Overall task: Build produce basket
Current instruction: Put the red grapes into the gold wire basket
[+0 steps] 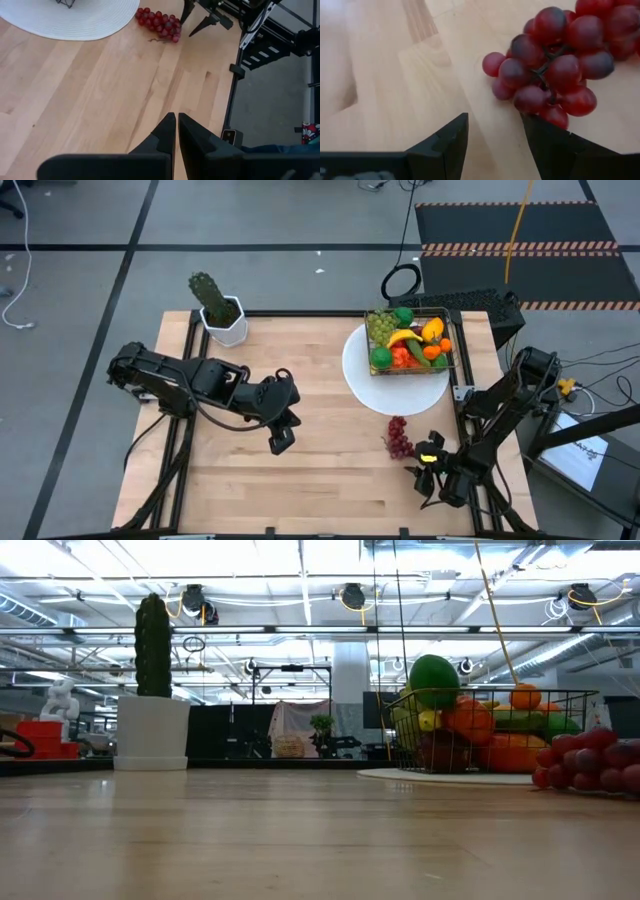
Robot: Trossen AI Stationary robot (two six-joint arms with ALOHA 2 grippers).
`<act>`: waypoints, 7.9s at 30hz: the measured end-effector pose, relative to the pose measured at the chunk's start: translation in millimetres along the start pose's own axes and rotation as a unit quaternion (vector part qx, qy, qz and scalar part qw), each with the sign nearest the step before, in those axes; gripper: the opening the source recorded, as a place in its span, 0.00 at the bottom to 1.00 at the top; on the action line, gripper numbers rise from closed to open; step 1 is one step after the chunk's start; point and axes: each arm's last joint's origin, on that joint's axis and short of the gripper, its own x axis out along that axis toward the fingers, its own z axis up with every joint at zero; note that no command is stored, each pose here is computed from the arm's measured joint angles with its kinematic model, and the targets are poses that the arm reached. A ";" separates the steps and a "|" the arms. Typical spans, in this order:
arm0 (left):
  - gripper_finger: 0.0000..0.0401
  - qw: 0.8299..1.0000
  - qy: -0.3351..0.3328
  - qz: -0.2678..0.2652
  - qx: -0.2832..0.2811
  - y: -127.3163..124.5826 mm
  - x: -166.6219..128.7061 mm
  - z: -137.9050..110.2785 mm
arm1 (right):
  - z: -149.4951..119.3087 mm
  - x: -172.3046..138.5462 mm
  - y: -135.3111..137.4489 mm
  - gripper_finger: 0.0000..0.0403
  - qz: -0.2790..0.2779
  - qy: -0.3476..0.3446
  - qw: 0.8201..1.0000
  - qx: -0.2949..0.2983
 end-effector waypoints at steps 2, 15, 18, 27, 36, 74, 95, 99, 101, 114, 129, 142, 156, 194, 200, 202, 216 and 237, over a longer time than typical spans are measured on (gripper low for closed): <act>0.05 1.000 0.000 0.000 0.000 0.0 0.1 0.0 | -0.2 2.6 -3.1 0.46 -0.004 0.000 1.000 0.001; 0.05 1.000 -0.001 0.002 0.005 0.3 0.2 0.2 | -0.5 19.0 -20.9 0.46 -0.013 -0.028 0.999 0.007; 0.05 1.000 -0.003 0.004 0.005 0.4 0.2 0.4 | -0.4 21.2 -24.5 0.42 -0.020 -0.029 0.999 0.011; 0.05 1.000 -0.003 0.005 0.005 0.5 0.2 0.4 | 2.3 24.8 -27.6 0.21 -0.033 -0.028 0.999 -0.009; 0.05 1.000 -0.006 0.008 -0.003 0.6 0.2 0.6 | -1.2 32.5 -28.2 0.03 -0.043 -0.030 0.999 -0.007; 0.05 0.998 -0.036 0.040 0.012 2.6 0.2 2.8 | 78.3 -53.0 -25.4 0.00 0.210 -0.169 0.950 0.158; 0.05 0.995 -0.065 0.074 0.008 4.0 -0.2 3.9 | 161.8 -126.1 -35.6 0.00 0.306 -0.541 0.765 0.169; 0.05 0.994 -0.072 0.081 0.002 4.4 -0.4 4.3 | 166.4 -139.6 -42.7 0.00 0.304 -0.596 0.725 0.165; 0.05 0.993 -0.076 0.085 0.001 4.6 -0.4 4.5 | 167.6 -144.6 -45.6 0.00 0.305 -0.616 0.708 0.161; 0.05 0.991 -0.117 0.069 0.008 2.6 -0.7 14.5 | 195.0 -190.6 -45.9 0.00 0.270 -0.679 0.677 0.092; 0.05 0.990 -0.127 0.066 0.018 2.6 -0.9 17.6 | 238.3 -260.6 -43.6 0.00 0.214 -0.697 0.682 -0.058; 0.05 0.989 -0.125 0.066 0.036 0.1 -1.2 15.4 | 244.8 -276.1 -43.5 0.00 0.138 -0.732 0.638 -0.193; 0.05 0.991 -0.119 0.050 0.037 -10.7 -2.5 6.2 | 242.8 -275.9 -37.0 0.00 0.075 -0.768 0.552 -0.315; 0.05 0.991 -0.122 0.053 0.033 -11.0 -2.6 6.0 | 246.3 -264.0 -24.5 0.00 0.305 -0.679 0.664 -0.070; 0.05 0.990 -0.122 0.054 0.036 -10.9 -2.6 6.0 | 247.8 -262.8 -21.9 0.00 0.358 -0.656 0.665 0.007; 0.05 0.990 -0.122 0.054 0.038 -10.8 -2.6 6.1 | 248.4 -264.0 -22.2 0.00 0.376 -0.653 0.657 0.031; 0.05 0.990 -0.123 0.058 0.039 -8.5 -2.3 8.0 | 250.4 -260.6 -26.2 0.00 0.319 -0.638 0.694 0.103; 0.05 0.987 -0.137 0.073 0.041 7.7 -51.7 -2.5 | 248.3 -248.5 -50.0 0.00 -0.025 -0.545 0.812 0.207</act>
